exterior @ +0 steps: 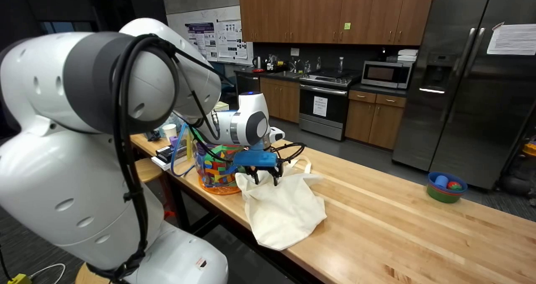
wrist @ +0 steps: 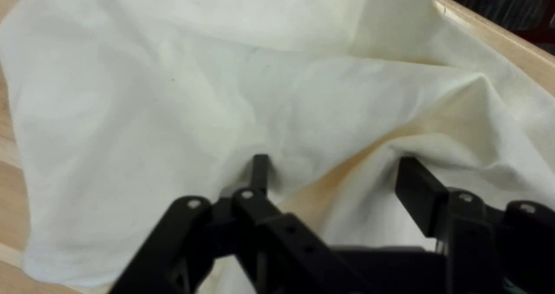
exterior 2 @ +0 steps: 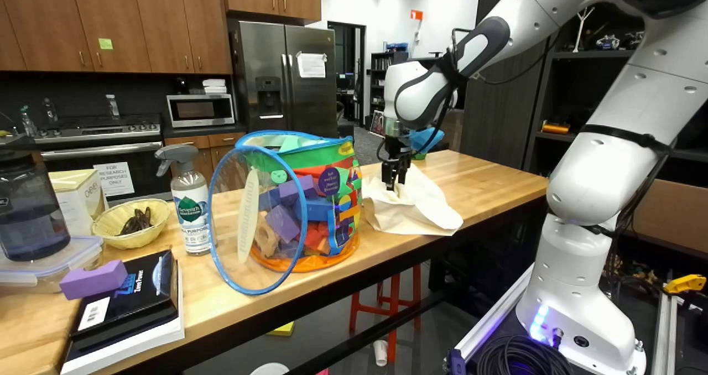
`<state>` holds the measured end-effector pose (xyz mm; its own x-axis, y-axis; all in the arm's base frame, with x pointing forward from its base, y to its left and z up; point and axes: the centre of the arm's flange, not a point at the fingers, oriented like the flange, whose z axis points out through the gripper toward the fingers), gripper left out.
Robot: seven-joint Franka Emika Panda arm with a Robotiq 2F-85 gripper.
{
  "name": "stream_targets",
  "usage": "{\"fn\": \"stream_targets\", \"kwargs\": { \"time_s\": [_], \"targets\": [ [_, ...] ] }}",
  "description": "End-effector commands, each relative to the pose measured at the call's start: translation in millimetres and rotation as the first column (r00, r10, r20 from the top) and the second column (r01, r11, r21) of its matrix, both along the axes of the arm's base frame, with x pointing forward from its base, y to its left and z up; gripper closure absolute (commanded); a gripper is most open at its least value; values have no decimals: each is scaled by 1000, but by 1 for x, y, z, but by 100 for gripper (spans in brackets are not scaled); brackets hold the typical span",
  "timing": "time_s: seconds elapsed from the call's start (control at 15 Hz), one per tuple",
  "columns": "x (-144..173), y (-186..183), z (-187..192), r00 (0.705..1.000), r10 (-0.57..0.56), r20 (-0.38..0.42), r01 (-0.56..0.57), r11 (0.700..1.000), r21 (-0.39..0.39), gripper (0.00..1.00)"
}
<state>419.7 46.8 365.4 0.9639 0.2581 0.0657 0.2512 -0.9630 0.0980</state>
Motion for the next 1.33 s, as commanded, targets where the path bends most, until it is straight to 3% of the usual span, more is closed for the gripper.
{"fn": "stream_targets", "kwargs": {
  "time_s": [0.0, 0.4, 0.6, 0.87, 1.27],
  "targets": [
    [-4, -2, -6, 1000, 3, 27, -3, 1000, -13, 55],
    [-3, -3, -1, 1000, 6, 24, -6, 1000, 1, 100],
    [-1, -7, 15, 999, 2, 45, -2, 1000, 2, 100],
    [12, -24, 62, 989, -10, 146, 9, 1000, 8, 99],
    [33, -68, 137, 938, -79, 338, 75, 997, 26, 99]
  ]
}}
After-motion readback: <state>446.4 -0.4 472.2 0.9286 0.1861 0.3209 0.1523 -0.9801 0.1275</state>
